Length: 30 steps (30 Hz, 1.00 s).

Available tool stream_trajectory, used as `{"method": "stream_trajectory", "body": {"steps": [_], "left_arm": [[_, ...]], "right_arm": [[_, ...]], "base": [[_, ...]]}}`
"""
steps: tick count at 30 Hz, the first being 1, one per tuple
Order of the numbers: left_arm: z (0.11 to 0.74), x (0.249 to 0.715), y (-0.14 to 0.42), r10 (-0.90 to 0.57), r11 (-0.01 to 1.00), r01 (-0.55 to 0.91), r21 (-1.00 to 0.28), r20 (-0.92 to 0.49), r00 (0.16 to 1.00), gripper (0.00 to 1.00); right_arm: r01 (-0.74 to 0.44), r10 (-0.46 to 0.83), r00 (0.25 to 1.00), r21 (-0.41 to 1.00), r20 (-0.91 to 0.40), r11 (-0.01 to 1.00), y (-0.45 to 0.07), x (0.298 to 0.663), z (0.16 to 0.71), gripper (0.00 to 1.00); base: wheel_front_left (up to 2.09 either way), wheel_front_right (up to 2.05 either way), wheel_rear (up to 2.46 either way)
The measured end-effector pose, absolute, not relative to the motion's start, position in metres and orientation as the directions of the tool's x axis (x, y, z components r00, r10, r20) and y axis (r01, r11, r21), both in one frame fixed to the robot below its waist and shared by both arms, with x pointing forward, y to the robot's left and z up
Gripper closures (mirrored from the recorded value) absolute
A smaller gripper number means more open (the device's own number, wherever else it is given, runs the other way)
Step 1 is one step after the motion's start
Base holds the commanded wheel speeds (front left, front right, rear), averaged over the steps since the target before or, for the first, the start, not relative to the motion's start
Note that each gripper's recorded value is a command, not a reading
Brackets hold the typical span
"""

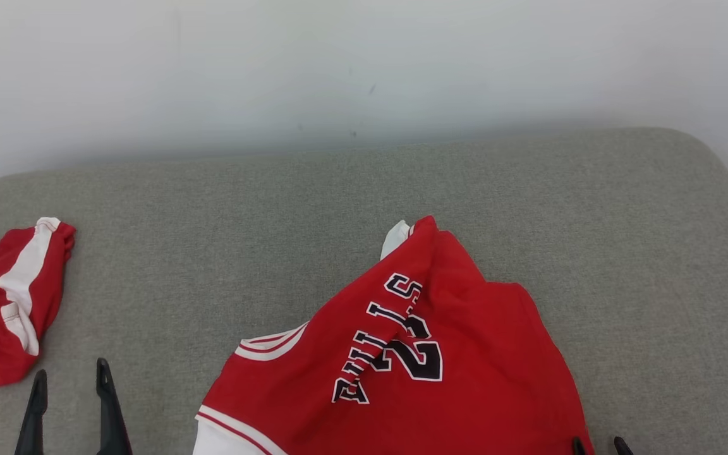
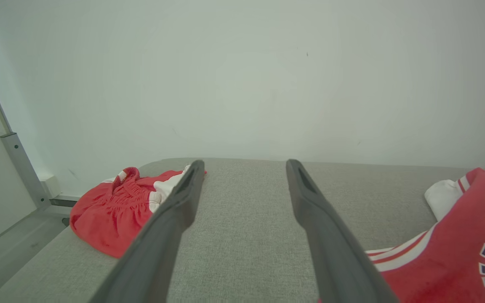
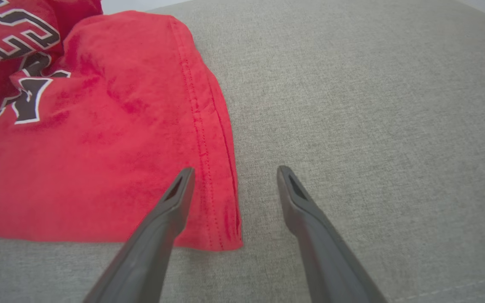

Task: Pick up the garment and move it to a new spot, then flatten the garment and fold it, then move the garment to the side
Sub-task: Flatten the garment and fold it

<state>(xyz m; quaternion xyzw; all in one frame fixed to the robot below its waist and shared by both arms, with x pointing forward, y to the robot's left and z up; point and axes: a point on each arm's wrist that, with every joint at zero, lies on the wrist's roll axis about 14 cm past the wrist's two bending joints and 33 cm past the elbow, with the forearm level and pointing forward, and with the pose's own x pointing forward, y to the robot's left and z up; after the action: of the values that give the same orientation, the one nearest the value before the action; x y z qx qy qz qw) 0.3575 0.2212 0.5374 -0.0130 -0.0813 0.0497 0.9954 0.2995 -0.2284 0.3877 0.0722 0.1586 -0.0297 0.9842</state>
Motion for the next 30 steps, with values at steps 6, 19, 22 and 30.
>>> {"method": "stream_trajectory", "body": {"steps": [6,19,22,30], "left_arm": [[0.532,0.352,0.227,0.125,0.992,-0.119,-0.045,0.152,0.98,0.0],[0.506,0.342,0.214,0.03,1.0,-0.03,0.0,0.074,0.997,0.0],[0.498,0.337,0.216,0.032,0.999,-0.032,0.009,0.05,0.998,0.0],[0.495,0.332,0.225,0.067,0.998,-0.067,0.005,0.043,0.997,0.0]], "right_arm": [[0.039,0.004,0.951,0.131,-0.309,0.991,-0.219,0.312,0.389,0.0],[-0.002,0.05,0.927,0.127,-0.371,0.992,-0.21,0.314,0.375,0.55],[-0.004,0.051,0.925,0.126,-0.377,0.992,-0.21,0.313,0.373,1.0],[-0.044,0.077,0.947,0.113,-0.311,0.993,-0.205,0.33,0.391,1.0]], "base": [[0.0,0.0,0.0],[0.0,0.0,0.0],[0.0,0.0,0.0],[0.0,0.0,0.0]]}}
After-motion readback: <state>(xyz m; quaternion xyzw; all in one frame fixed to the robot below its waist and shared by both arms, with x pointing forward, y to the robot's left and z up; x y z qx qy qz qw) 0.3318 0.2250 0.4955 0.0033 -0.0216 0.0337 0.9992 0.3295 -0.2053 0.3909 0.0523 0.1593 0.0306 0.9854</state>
